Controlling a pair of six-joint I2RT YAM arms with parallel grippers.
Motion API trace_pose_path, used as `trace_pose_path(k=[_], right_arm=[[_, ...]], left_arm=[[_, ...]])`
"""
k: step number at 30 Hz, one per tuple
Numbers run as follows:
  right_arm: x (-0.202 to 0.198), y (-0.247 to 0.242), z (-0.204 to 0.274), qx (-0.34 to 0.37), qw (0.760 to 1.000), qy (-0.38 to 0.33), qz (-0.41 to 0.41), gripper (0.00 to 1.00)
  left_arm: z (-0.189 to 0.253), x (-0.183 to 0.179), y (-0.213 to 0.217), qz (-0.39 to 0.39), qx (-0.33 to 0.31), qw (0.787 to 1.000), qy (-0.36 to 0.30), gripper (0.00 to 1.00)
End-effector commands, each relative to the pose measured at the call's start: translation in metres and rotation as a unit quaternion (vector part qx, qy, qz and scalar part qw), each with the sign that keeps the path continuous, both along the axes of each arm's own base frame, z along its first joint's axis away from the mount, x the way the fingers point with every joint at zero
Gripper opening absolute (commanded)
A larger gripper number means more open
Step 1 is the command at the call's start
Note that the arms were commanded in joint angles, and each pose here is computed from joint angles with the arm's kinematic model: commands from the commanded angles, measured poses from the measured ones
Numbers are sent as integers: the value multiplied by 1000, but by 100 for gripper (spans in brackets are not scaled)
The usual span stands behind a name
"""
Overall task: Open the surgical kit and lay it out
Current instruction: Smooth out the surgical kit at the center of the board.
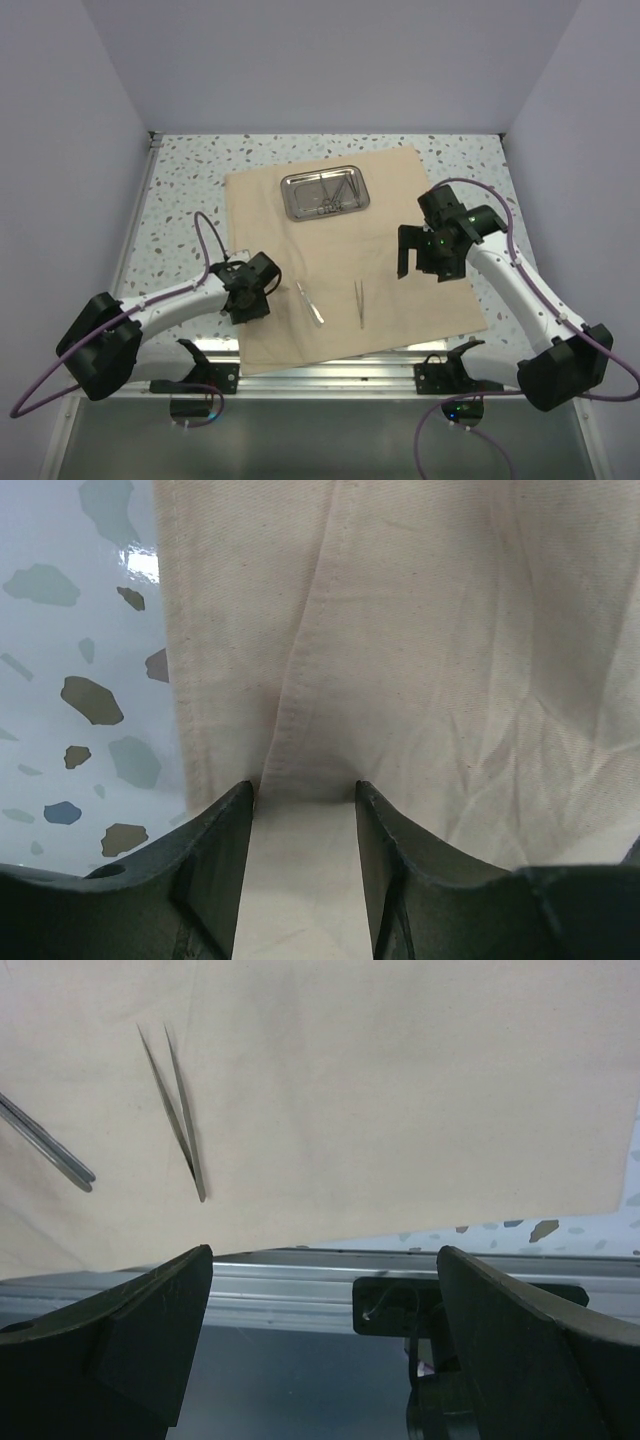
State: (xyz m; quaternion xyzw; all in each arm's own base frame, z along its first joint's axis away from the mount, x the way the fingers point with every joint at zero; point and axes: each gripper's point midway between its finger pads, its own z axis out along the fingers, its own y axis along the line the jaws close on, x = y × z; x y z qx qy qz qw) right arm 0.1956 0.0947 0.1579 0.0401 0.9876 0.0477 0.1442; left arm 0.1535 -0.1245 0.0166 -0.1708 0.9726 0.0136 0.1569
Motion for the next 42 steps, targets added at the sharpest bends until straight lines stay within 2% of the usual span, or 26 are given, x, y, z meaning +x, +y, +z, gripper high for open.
trace_pose_path(k=[1, 9, 11, 15, 16, 27, 33, 38, 41, 42], right_arm=[[5, 3, 2, 8, 1000, -8, 0, 98], [4, 4, -7, 9, 1000, 3, -1, 98], [4, 5, -8, 11, 1000, 5, -1, 98], [4, 6, -10, 14, 1000, 7, 0, 98], [4, 6, -10, 13, 1000, 7, 0, 98], [0, 5, -17, 13, 1000, 8, 2, 98], [1, 5, -21, 13, 1000, 7, 3, 98], [0, 8, -23, 20, 1000, 11, 6, 98], [1, 7, -22, 18, 1000, 8, 7, 98], [1, 7, -22, 17, 1000, 7, 5, 98]], left_arm=[[-5, 2, -2, -7, -10, 1000, -3, 49], [-6, -4, 3, 0, -8, 1000, 1, 39], [-5, -6, 5, 2, -5, 1000, 5, 33], [6, -7, 6, 16, -4, 1000, 6, 14], [9, -8, 7, 19, -4, 1000, 8, 12], [67, -20, 11, 23, -8, 999, 22, 0], [58, -49, 22, 9, 13, 996, 82, 0], [54, -61, 22, 0, 35, 992, 123, 14], [54, -60, 18, -3, 41, 989, 140, 64], [62, -50, 12, -2, 36, 992, 123, 95]])
